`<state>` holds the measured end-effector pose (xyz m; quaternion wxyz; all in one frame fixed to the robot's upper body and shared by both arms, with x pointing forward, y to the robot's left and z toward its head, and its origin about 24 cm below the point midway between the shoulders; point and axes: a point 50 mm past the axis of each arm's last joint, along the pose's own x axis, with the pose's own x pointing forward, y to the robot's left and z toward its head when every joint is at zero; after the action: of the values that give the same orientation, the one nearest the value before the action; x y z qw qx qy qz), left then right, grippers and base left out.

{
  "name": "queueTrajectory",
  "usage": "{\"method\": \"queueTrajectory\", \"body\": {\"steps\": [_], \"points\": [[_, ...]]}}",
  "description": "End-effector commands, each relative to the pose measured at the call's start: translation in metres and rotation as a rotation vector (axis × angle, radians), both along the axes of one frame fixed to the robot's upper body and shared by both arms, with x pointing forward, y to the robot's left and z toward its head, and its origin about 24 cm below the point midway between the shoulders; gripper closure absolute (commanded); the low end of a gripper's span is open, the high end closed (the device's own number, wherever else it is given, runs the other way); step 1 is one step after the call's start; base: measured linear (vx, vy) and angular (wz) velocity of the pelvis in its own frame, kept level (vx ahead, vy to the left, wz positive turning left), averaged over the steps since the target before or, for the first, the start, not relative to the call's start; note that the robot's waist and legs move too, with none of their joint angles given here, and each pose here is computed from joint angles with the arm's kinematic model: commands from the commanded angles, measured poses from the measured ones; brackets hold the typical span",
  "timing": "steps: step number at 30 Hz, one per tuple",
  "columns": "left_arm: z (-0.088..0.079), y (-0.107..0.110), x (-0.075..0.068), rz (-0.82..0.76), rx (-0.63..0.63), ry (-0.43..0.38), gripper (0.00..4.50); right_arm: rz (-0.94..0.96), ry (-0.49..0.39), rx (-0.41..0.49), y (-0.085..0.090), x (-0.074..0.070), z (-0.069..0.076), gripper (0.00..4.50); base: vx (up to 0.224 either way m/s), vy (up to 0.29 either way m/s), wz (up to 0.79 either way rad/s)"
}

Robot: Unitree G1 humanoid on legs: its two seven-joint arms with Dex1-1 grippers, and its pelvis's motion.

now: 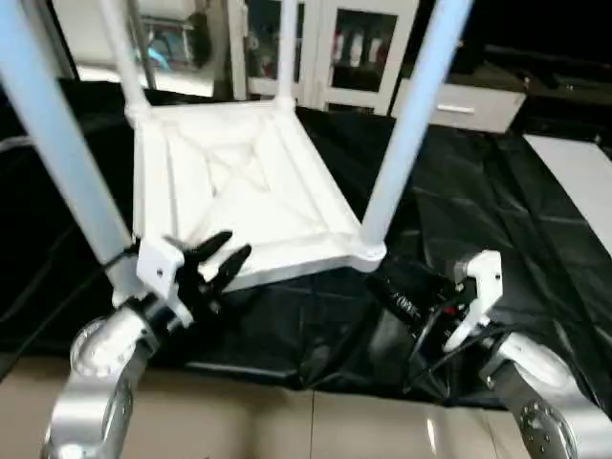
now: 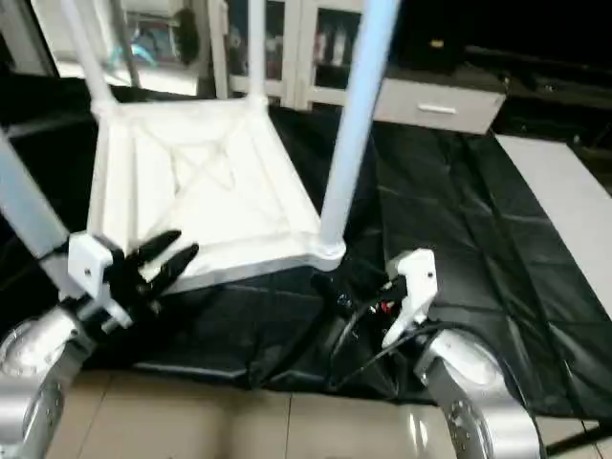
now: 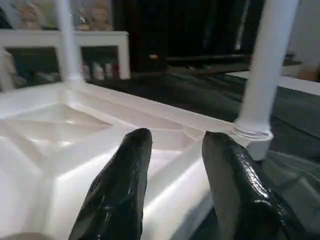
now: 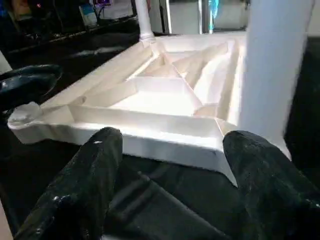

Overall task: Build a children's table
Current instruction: Rotate leg to tighten

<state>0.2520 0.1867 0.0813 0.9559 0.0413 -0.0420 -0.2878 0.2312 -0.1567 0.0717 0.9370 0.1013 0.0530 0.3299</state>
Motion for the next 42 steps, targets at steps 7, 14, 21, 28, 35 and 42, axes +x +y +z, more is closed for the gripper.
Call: {"method": "queueTrajectory", "body": {"steps": [7,14,21,28,35,42], "points": [[0.009,0.026,0.006,0.146,0.088,-0.042,2.58,0.001,-0.038,-0.020,0.003,0.006,0.006,0.97,-0.032,0.153,0.06],[0.015,0.036,0.011,0.217,0.118,-0.073,2.58,-0.001,-0.033,-0.029,0.002,0.007,0.005,0.97,-0.040,0.162,0.05],[0.017,0.036,0.012,0.239,0.100,-0.078,2.58,0.006,-0.028,-0.027,0.002,0.005,0.003,0.97,-0.048,0.152,-0.03],[0.012,0.017,0.001,0.232,0.059,-0.104,2.58,-0.034,-0.059,-0.027,-0.003,0.009,0.005,0.97,0.016,0.046,-0.13],[0.002,0.011,-0.007,0.312,0.008,-0.163,2.58,-0.221,-0.122,-0.070,-0.014,0.015,-0.004,0.97,-0.003,0.009,0.04],[0.011,0.024,-0.013,0.410,-0.013,-0.191,2.58,-0.412,-0.204,-0.045,-0.034,0.017,0.001,0.97,0.000,0.000,0.00]]}}
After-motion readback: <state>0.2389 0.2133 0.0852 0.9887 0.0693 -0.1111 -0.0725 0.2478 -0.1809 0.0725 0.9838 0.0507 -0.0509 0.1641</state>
